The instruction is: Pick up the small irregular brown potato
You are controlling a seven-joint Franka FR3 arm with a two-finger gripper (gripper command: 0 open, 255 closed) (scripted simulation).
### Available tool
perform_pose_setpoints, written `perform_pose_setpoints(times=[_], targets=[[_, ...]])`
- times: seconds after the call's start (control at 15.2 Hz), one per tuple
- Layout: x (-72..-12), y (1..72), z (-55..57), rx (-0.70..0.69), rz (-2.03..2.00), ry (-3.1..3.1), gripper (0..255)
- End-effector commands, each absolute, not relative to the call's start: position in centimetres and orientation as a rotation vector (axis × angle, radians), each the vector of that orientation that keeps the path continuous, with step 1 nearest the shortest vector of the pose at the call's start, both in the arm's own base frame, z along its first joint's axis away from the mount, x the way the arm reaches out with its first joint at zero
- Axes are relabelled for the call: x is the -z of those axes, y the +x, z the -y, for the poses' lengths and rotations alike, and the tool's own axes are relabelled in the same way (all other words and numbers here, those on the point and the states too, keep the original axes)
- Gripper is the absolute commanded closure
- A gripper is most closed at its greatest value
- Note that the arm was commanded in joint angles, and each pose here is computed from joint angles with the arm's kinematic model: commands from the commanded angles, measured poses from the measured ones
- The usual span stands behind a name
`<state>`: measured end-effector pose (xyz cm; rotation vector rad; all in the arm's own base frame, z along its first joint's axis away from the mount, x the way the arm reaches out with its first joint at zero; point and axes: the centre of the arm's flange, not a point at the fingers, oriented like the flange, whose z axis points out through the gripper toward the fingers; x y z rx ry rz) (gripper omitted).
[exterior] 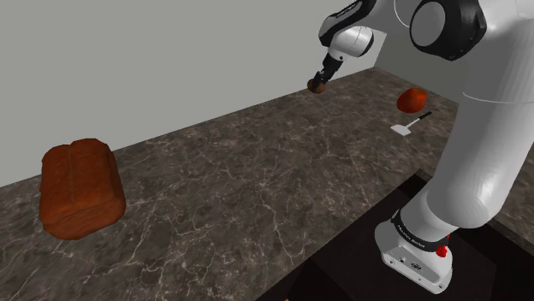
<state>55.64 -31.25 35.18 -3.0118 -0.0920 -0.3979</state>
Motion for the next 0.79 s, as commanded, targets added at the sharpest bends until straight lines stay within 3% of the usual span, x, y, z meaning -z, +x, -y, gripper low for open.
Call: perform_pose_setpoints(times=[0.0, 0.73], targets=[[-36.3, 55.6, 31.3, 0.397, 0.092, -3.012, 255], [-41.1, 55.6, 31.3, 0.397, 0.092, -3.012, 255]])
